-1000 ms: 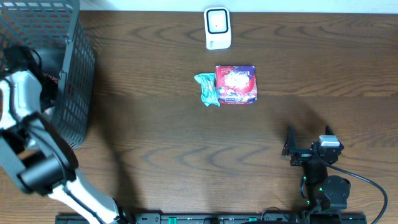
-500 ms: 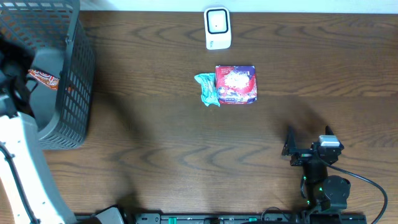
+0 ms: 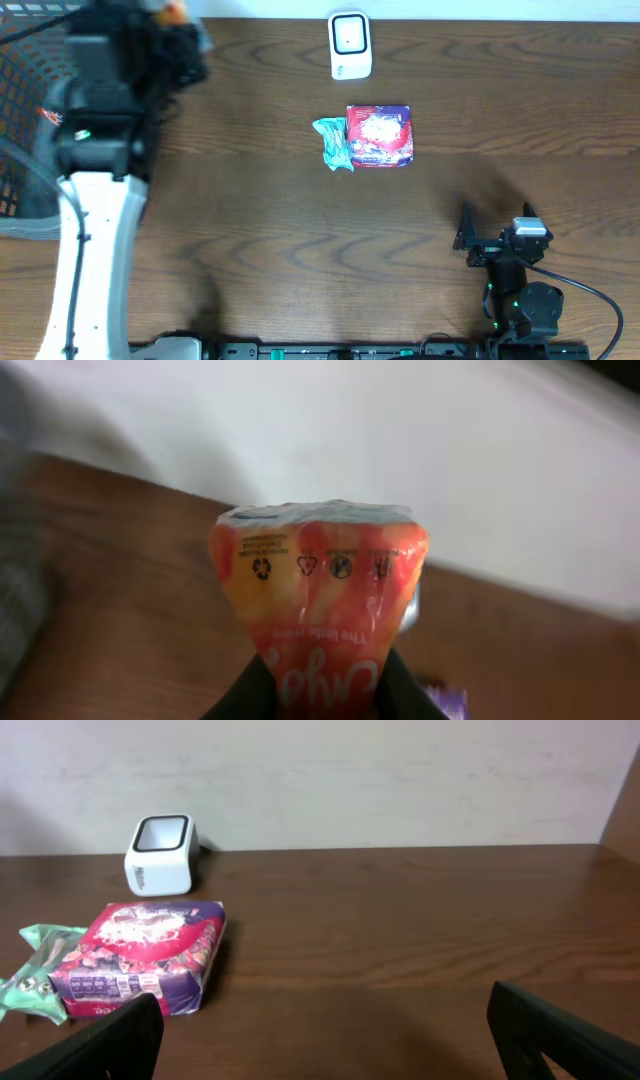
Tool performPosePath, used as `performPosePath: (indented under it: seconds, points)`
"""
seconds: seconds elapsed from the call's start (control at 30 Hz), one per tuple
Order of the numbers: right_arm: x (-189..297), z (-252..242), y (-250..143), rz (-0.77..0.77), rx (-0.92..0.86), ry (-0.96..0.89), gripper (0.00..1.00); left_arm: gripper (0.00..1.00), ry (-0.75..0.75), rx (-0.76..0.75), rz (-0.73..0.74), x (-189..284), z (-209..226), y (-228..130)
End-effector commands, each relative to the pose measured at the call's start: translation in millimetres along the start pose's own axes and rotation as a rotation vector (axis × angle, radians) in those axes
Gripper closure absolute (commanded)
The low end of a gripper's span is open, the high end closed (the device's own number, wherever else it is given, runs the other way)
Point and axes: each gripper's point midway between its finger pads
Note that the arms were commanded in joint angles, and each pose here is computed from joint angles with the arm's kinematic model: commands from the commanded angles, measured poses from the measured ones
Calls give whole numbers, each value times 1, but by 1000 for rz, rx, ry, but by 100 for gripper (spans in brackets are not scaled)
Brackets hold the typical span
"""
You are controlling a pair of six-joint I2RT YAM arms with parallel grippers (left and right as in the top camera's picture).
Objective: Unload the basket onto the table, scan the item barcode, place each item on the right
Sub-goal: 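Lift the orange pack out and carry it toward the scanner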
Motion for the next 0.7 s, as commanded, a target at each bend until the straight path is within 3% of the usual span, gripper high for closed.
performPosePath:
  seconds: [0.0,0.23,0.43,0.67]
  points:
    - [0,0,-2,4,-14,0,1,93,-74,-155,85,-31,-30,-26]
    - [0,0,-2,4,-14,1,1,93,-151,-277,325,-92,-61,-106]
    - [0,0,-2,4,-14,1,1,92,-155,-276,537,-130,-59,-179]
    - [0,0,-2,4,-14,1,1,92,-126,-225,718,-150,-45,-240]
Point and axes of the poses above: each gripper's point midway between its finger pads, its own x axis back along the fingers, its own z axis along the line the jaws close on, y = z × x, and after that the axes turned 13 degrees about -x, right-handed
